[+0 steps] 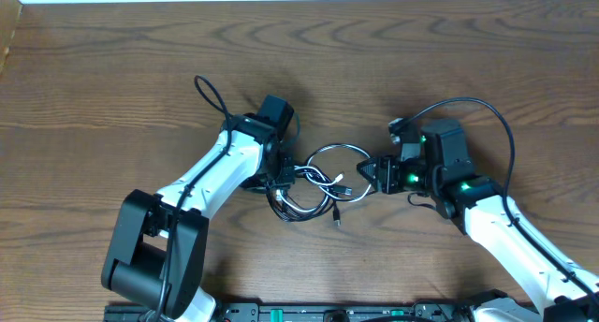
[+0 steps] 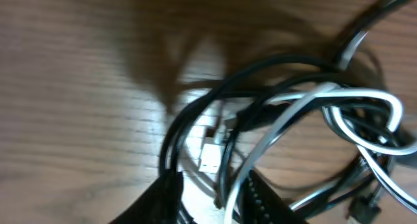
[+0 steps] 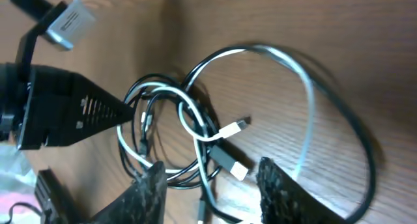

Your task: Untangle cables

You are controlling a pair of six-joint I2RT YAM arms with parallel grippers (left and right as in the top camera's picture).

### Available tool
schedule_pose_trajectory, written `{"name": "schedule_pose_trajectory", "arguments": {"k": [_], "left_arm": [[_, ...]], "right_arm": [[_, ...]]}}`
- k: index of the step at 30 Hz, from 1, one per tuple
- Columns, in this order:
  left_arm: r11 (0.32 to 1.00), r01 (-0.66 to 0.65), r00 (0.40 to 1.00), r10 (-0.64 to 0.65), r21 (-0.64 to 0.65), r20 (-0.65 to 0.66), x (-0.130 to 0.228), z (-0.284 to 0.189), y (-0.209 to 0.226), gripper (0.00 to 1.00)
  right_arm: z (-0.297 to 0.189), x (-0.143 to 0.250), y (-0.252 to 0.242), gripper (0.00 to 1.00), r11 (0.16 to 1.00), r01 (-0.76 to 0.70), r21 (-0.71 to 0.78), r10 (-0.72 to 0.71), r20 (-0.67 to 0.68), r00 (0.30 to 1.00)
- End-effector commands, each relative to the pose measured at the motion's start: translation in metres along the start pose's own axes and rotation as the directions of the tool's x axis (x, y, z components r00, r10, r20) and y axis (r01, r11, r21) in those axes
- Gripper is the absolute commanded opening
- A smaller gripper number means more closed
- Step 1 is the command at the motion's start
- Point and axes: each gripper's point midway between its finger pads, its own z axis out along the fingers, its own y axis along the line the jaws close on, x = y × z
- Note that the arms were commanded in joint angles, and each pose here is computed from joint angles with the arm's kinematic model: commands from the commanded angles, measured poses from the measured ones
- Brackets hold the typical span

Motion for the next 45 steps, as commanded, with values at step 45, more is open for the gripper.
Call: {"name": "schedule_pose_trajectory", "arguments": {"k": [45], "left_arm": [[0.899, -0.278, 0.955, 0.296, 0.339, -0.001, 0.021, 0.008, -0.052, 0.08]], "right_arm": [[0.056, 0.028, 0.027, 0.38, 0.968, -0.25, 0.015, 0.251, -0.073, 0.965]]}}
